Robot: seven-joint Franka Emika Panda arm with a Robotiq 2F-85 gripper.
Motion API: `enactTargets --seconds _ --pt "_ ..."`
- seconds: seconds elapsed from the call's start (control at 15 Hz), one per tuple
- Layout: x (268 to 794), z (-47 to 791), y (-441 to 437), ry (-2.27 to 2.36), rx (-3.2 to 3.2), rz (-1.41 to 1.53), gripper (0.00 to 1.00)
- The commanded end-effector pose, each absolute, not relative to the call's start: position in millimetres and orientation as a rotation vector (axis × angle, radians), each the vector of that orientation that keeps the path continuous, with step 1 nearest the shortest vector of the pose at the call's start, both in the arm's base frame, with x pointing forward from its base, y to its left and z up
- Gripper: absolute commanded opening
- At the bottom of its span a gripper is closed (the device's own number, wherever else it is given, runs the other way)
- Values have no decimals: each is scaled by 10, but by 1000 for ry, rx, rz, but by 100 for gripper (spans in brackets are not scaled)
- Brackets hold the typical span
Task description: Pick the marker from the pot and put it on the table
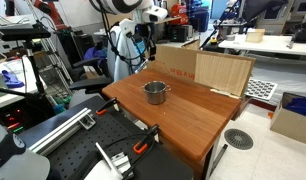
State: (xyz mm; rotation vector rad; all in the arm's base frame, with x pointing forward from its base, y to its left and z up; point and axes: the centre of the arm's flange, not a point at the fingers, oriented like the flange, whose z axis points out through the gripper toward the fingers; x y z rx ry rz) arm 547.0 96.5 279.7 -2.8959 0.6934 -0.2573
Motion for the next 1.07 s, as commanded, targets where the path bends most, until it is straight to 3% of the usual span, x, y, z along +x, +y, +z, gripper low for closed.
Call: enactTargets --seconds 0.0,0.53,1.0 --pt "5604 2503 1091 674 -2896 -162 5" --pt "5650 1572 1540 635 -2932 38 5" --pt "5718 1374 1554 644 -2960 88 6"
